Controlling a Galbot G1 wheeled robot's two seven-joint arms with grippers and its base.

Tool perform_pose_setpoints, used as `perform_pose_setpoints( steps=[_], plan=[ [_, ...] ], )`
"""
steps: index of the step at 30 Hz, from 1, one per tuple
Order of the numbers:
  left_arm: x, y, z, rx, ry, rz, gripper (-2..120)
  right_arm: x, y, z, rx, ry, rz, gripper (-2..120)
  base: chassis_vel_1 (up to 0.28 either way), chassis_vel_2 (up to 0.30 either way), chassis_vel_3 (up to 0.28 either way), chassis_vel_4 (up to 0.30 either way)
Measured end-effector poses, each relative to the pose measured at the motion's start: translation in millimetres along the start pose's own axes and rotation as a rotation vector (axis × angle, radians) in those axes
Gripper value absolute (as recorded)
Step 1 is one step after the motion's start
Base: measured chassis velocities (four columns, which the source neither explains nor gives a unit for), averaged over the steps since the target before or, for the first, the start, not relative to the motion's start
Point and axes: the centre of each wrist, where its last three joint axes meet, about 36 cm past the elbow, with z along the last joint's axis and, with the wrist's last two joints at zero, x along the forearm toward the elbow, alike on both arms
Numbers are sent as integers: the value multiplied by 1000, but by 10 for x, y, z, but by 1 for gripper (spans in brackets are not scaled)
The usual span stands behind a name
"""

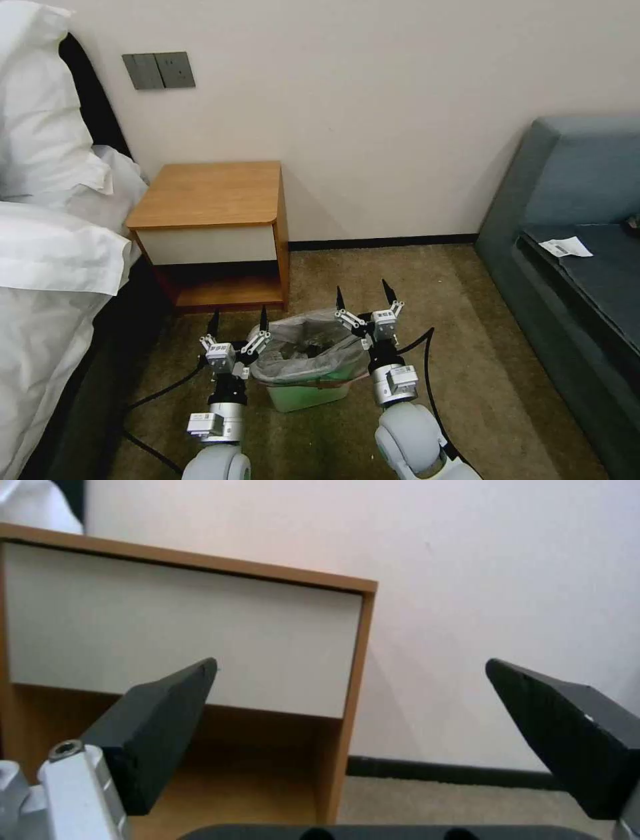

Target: Pick up the garbage bag from the table and place it over the trash can.

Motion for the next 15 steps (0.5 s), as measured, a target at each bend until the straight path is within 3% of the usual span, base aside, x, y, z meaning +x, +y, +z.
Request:
perform_pose_setpoints(
  steps=[5,15],
  plan=[
    [-112,123,-107,-15,-9,64,100,-9,-23,-40,-2,-10,2,100,0,0,0,0],
    [-176,158,-75,-15,-26,70,99,14,55,-38,-16,-2,18,100,0,0,0,0]
  ],
)
